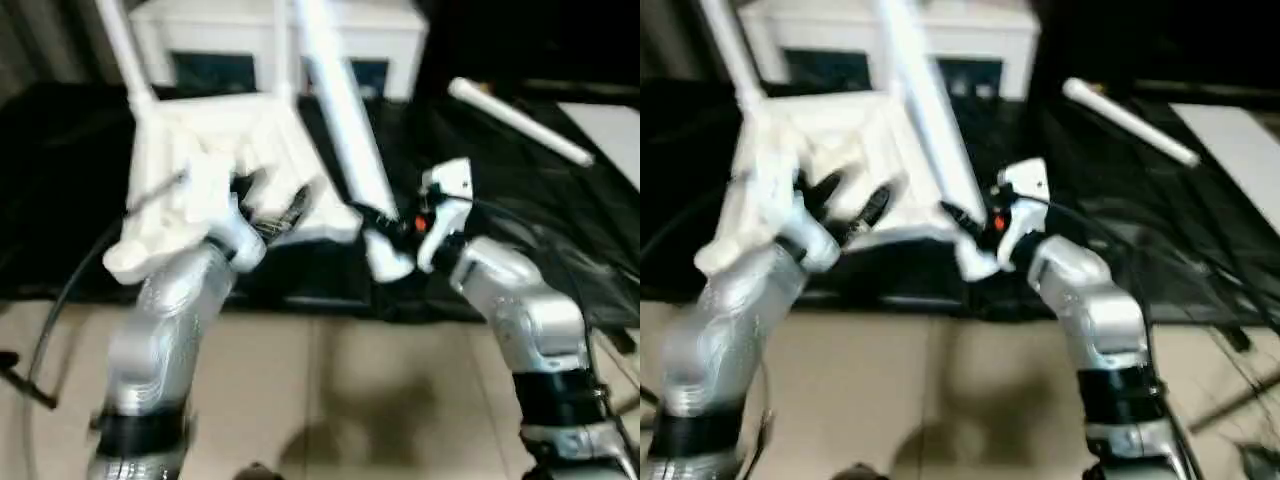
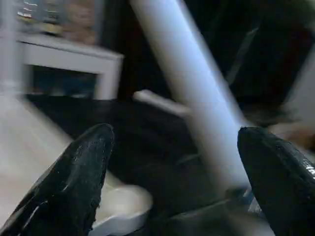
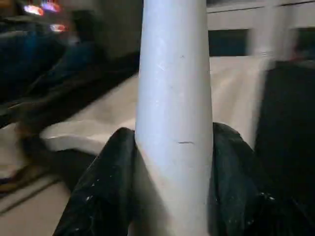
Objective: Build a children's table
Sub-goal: Move to table
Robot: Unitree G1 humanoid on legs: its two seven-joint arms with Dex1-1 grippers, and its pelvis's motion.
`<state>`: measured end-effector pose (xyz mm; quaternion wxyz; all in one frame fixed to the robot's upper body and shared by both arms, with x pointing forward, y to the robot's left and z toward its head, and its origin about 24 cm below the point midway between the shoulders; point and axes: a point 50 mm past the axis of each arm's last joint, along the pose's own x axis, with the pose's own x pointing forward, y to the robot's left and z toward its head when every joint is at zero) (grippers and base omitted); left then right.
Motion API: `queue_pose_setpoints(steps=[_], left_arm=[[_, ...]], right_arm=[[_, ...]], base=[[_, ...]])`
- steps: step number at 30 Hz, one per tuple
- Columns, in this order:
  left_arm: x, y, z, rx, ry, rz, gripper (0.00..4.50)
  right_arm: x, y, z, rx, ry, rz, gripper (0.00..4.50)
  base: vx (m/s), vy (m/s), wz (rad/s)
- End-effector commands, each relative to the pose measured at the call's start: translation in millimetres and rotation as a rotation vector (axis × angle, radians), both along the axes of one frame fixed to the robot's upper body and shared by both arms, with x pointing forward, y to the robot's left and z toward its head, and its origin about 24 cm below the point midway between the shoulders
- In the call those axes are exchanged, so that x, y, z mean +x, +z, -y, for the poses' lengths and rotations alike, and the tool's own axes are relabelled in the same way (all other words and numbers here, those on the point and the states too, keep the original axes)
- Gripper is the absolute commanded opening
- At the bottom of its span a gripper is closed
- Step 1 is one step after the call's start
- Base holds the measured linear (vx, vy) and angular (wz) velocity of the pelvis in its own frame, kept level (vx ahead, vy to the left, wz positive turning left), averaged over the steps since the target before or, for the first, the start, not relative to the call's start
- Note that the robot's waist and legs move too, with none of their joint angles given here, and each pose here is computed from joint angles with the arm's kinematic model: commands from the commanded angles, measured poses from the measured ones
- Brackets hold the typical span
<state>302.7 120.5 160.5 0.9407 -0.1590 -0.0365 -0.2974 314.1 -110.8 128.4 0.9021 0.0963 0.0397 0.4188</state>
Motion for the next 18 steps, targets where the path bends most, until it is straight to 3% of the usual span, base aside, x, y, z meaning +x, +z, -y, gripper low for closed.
queue_pose_setpoints(steps=[1,6,12,17,18], left_arm=[[2.7,-0.1,1,-0.065,-0.064,-0.053,4.45],[1.5,20.8,21,-0.234,-0.296,-0.051,4.45],[9.3,13.5,30,-0.271,-0.344,-0.203,4.45],[6.4,17.6,34,-0.297,-0.407,-0.205,4.45],[6.3,18.7,34,-0.302,-0.416,-0.207,4.27]], right_arm=[[1.0,10.8,0.4,0.067,0.081,0.015,1.85],[-3.1,11.2,1.6,0.161,0.177,-0.017,1.85],[-14.0,12.3,-8.8,0.158,0.288,0.001,1.85],[-15.9,9.8,-11.5,0.155,0.322,-0.019,1.85],[-15.8,9.6,-11.4,0.155,0.328,-0.022,1.85]], base=[[-0.058,0.014,-0.09],[-0.012,0.003,-0.02],[0.000,0.000,0.00],[0.000,0.000,0.00],[0.000,0.000,0.00]])
